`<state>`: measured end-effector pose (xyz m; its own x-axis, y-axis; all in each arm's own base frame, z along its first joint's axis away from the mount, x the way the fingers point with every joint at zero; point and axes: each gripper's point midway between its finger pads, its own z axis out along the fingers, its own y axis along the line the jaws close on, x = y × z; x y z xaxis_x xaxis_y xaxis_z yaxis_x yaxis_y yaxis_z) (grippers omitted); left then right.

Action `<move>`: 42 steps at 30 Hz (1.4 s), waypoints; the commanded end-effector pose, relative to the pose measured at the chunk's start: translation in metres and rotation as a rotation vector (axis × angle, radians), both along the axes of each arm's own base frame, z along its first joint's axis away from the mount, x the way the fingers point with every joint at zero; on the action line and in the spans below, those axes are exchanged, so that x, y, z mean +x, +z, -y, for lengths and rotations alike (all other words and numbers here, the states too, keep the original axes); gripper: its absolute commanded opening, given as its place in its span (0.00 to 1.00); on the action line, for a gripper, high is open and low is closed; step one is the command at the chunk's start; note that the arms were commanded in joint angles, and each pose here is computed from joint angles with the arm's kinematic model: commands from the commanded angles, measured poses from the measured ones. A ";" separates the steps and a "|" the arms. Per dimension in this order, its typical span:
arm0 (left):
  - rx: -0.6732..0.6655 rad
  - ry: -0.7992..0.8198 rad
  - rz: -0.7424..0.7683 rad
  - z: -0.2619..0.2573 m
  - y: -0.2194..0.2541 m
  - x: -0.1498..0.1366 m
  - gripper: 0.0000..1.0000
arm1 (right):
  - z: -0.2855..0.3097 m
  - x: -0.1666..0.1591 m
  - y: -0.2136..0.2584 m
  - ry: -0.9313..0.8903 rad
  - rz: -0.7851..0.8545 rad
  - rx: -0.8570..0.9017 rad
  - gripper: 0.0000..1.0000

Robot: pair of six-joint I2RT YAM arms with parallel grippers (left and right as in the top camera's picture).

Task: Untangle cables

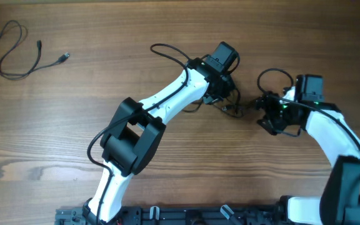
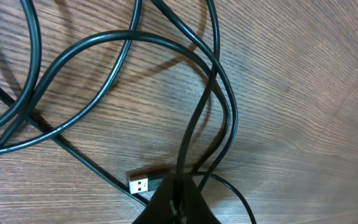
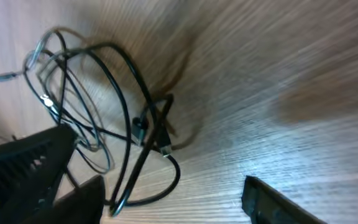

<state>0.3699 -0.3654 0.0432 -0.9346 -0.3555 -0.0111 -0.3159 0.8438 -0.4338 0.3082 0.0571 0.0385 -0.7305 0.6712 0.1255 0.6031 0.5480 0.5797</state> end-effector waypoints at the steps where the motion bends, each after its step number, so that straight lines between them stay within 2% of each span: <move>1: 0.032 -0.038 0.012 -0.003 -0.010 0.000 0.04 | -0.018 0.002 -0.010 0.044 -0.005 0.058 0.45; 3: 0.041 -0.088 0.041 -0.007 -0.003 0.002 0.04 | -0.016 0.007 -0.011 0.050 0.019 0.039 0.20; 4: 0.045 -0.110 0.057 -0.012 0.004 0.004 0.04 | -0.013 0.007 -0.013 0.045 0.017 0.021 0.10; 5: 0.048 -0.128 0.076 -0.019 0.014 0.007 0.04 | -0.010 0.007 -0.015 0.045 0.017 0.003 0.04; 8: 0.048 -0.132 0.164 -0.065 0.071 0.027 0.04 | -0.001 0.009 -0.019 0.110 0.066 -0.085 0.04; 11: 0.051 -0.059 0.263 -0.138 0.139 0.044 0.04 | 0.016 0.012 -0.019 0.125 0.102 -0.148 0.04; 12: 0.065 -0.024 0.315 -0.176 0.167 0.048 0.04 | 0.030 0.016 -0.013 0.100 0.122 -0.163 0.04; 15: 0.107 0.089 0.389 -0.259 0.209 0.048 0.04 | 0.075 0.023 0.018 0.069 0.206 -0.259 0.04; 19: 0.149 0.308 0.377 -0.352 0.227 0.037 0.04 | 0.183 0.000 0.077 -0.230 0.172 -0.572 0.04; 20: 0.162 0.367 0.363 -0.376 0.227 0.034 0.04 | 0.208 -0.017 0.091 -0.402 0.142 -0.598 0.04; 22: 0.178 0.450 0.328 -0.410 0.223 0.026 0.04 | 0.231 -0.034 0.106 -0.539 0.145 -0.607 0.04; 28: 0.192 0.549 0.299 -0.447 0.220 0.016 0.04 | 0.241 -0.041 0.103 -0.653 0.118 -0.548 0.04; 29: 0.186 0.546 0.299 -0.446 0.220 0.016 0.04 | 0.235 -0.034 0.102 -0.633 0.139 -0.501 0.04; 30: 0.167 0.534 0.301 -0.441 0.221 0.017 0.04 | 0.212 -0.018 0.103 -0.526 0.201 -0.400 0.06; 31: 0.137 0.515 0.303 -0.433 0.222 0.018 0.04 | 0.191 -0.005 0.105 -0.387 0.270 -0.361 0.24; 32: 0.114 0.500 0.307 -0.427 0.223 0.020 0.04 | 0.176 0.004 0.105 -0.273 0.314 -0.365 0.56; 33: 0.094 0.487 0.311 -0.422 0.224 0.021 0.04 | 0.163 0.009 0.101 -0.178 0.331 -0.378 0.93; 34: 0.078 0.468 0.312 -0.414 0.225 0.022 0.04 | 0.137 0.014 0.094 -0.054 0.337 -0.369 1.00; 36: 0.073 0.440 0.313 -0.403 0.225 0.023 0.04 | 0.078 0.020 0.091 0.130 0.358 -0.323 1.00; 38: 0.070 0.418 0.313 -0.394 0.225 0.024 0.04 | 0.014 0.028 0.104 0.291 0.459 -0.210 1.00; 42: 0.065 0.388 0.316 -0.382 0.225 0.025 0.04 | -0.081 0.015 0.102 0.354 0.369 -0.038 1.00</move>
